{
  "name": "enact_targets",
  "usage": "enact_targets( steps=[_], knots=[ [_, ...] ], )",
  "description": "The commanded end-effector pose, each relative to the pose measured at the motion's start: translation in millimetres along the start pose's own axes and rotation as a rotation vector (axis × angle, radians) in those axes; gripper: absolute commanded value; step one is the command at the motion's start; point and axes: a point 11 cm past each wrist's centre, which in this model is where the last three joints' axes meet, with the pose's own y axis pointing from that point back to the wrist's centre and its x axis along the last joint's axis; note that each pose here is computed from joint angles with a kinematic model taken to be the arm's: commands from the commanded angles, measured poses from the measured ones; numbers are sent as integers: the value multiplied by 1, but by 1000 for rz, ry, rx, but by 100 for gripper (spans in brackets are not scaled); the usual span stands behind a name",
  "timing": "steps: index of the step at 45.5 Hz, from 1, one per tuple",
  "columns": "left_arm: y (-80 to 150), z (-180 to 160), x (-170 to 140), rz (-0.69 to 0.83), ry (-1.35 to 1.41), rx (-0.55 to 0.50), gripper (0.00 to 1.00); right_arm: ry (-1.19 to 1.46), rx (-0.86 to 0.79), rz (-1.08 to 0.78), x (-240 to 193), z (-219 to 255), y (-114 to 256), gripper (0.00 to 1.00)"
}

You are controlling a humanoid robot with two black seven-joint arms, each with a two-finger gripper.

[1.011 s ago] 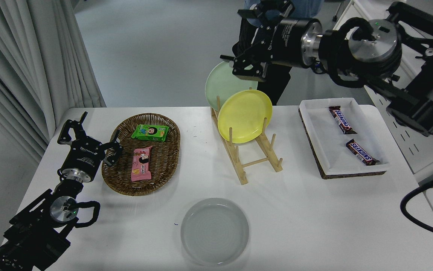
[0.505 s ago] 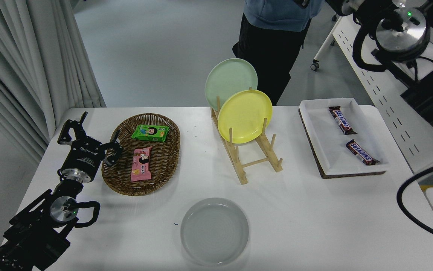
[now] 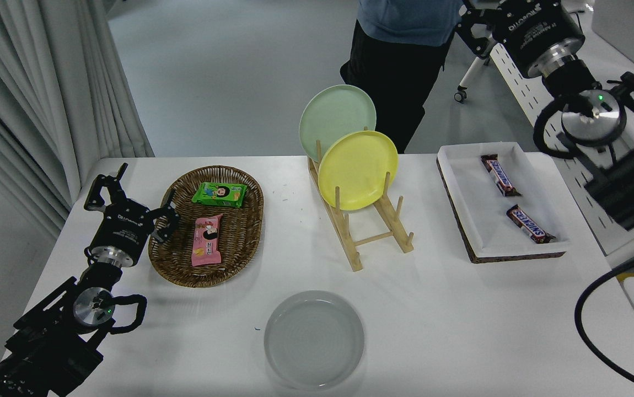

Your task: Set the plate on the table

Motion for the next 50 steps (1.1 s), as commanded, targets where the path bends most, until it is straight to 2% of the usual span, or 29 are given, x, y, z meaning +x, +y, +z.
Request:
enact_targets(
  steps=[1, 18, 43, 50],
  knots=[
    [0, 0, 0, -1, 0, 0, 100, 15, -57, 221, 81, 28, 33, 99],
    [0, 0, 0, -1, 0, 0, 100, -81, -178, 367, 132, 86, 90, 99],
    [0, 0, 0, 0, 0, 0, 100, -169, -247, 404, 101, 165, 97, 99],
    [0, 0, 0, 0, 0, 0, 100, -185, -258, 462, 99, 168, 110, 99]
  ],
)
